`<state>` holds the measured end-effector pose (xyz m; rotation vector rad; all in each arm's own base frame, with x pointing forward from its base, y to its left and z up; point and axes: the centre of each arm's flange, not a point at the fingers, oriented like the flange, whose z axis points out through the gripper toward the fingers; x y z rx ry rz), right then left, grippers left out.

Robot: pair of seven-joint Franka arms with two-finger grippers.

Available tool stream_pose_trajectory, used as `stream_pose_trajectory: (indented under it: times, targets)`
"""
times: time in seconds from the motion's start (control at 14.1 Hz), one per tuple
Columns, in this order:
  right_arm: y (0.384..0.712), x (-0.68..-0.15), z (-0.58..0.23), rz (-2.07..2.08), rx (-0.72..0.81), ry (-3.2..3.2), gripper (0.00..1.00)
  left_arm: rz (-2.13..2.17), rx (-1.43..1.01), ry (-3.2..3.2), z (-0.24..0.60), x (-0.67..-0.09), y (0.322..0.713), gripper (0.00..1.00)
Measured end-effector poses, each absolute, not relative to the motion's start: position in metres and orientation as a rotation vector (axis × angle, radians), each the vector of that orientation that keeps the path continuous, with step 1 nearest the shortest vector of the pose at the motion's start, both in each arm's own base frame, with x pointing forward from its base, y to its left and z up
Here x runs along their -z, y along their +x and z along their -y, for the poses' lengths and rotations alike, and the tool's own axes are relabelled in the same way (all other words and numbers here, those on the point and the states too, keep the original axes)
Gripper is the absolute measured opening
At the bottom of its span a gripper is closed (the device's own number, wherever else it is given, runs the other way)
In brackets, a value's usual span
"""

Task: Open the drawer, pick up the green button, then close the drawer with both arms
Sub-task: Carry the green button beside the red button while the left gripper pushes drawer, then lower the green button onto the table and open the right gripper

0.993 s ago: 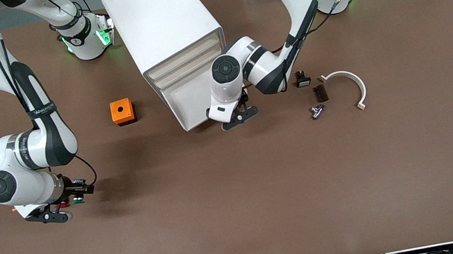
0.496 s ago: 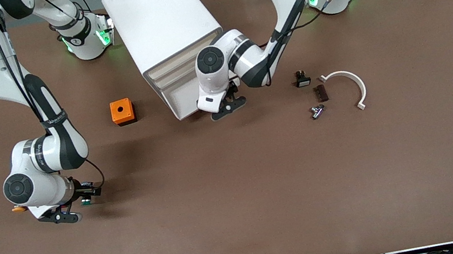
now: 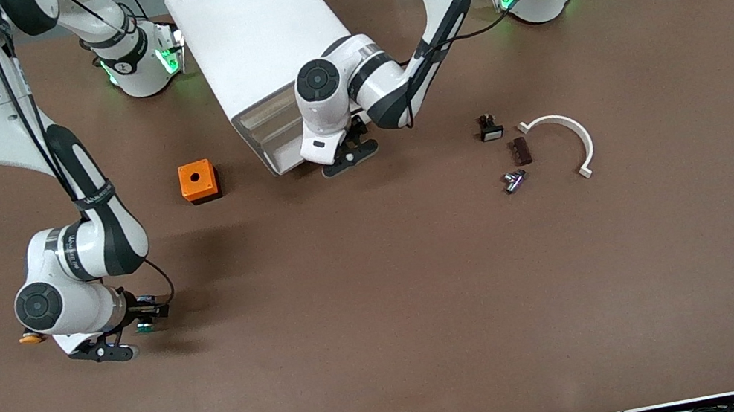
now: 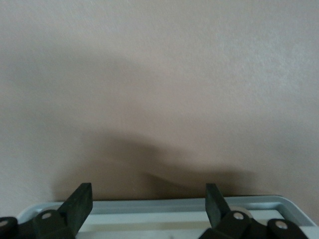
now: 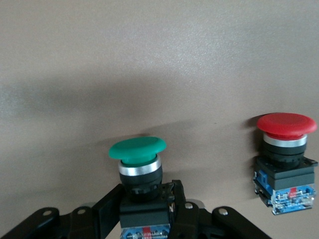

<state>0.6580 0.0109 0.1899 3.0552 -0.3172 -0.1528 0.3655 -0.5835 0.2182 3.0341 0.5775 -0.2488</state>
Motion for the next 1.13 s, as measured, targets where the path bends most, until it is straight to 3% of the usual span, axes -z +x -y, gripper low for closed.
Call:
stream_pose_trajectory:
  times: [0.28, 0.35, 0.64, 0.71, 0.92, 1.13]
  targets:
    - [0.659, -0.186, -0.011, 0.317, 0.138, 3.057, 0.47, -0.620, 0.340, 2.982, 0.593, -0.215, 0.353, 1.00]
    - [0.659, -0.186, -0.011, 0.317, 0.137, 3.057, 0.52, -0.628, 0.360, 2.973, 0.595, -0.215, 0.351, 1.00]
    - [0.660, -0.187, -0.011, 0.317, 0.129, 3.058, 0.94, -0.684, 0.427, 2.935, 0.597, -0.216, 0.348, 1.00]
    - [0.661, -0.189, -0.011, 0.317, 0.125, 3.059, 1.00, -0.687, 0.430, 2.933, 0.597, -0.217, 0.348, 1.00]
    - [0.664, -0.208, -0.013, 0.315, 0.131, 3.062, 1.00, -0.688, 0.415, 2.919, 0.593, -0.220, 0.360, 1.00]
    - [0.667, -0.259, -0.021, 0.305, 0.107, 3.074, 1.00, -0.660, 0.363, 2.881, 0.565, -0.231, 0.417, 1.00]
